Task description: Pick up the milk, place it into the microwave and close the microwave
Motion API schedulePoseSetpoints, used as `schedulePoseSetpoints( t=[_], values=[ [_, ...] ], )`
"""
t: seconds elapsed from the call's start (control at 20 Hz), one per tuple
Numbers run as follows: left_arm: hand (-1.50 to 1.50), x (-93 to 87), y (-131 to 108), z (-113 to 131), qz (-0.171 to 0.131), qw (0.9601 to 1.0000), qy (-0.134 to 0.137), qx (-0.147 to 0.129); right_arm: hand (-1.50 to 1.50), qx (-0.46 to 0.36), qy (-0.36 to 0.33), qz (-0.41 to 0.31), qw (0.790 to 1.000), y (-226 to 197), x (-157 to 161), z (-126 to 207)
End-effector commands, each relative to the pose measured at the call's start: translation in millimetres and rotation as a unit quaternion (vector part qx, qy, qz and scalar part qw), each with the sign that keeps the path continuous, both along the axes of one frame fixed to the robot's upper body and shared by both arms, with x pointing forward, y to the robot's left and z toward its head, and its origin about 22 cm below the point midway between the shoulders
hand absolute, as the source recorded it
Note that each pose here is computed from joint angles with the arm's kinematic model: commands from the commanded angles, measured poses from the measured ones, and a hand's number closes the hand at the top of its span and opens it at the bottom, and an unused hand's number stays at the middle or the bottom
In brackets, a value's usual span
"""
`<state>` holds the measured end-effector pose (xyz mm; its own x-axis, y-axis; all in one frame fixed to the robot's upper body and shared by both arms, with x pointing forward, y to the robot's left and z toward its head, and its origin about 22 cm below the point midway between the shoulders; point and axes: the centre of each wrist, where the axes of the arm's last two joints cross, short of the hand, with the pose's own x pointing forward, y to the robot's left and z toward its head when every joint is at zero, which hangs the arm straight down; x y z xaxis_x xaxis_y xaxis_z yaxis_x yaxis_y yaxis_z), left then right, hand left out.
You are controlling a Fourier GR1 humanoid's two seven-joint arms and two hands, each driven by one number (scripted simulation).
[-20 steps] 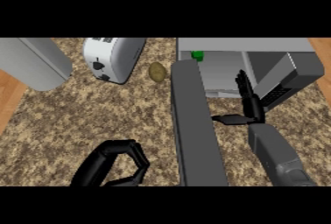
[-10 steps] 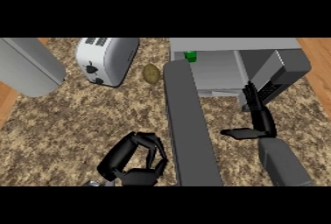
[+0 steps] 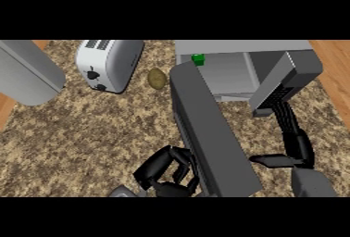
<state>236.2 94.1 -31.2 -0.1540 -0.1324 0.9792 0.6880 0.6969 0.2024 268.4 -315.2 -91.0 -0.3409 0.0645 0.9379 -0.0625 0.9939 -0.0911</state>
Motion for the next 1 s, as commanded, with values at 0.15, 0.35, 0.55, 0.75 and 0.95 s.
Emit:
schedulePoseSetpoints(
  t=[0.15,0.35,0.55,0.75,0.95],
  values=[
    [1.50,-16.7,-51.5,-19.8,-0.062,0.9963,-0.007,0.059,-1.50,0.001,-0.021,-0.012,1.000,-23.5,-26.8,37.6],
    [1.50,-20.8,-76.1,-4.0,-0.028,0.9983,-0.018,0.048,-1.50,0.008,-0.028,0.013,0.999,-35.3,-31.1,68.3],
    [1.50,-14.9,-74.3,-16.6,0.028,0.9989,-0.005,0.039,-1.50,0.042,-0.036,0.055,0.997,-41.5,-42.3,75.9],
    [1.50,4.5,-84.6,8.8,0.071,0.9969,-0.035,-0.006,-1.50,0.037,-0.042,0.076,0.996,-37.1,-39.1,87.7],
    [1.50,7.2,-87.2,11.7,0.106,0.9932,-0.037,-0.031,-1.50,0.036,-0.059,0.117,0.991,-40.0,-34.0,112.5]
  ],
)
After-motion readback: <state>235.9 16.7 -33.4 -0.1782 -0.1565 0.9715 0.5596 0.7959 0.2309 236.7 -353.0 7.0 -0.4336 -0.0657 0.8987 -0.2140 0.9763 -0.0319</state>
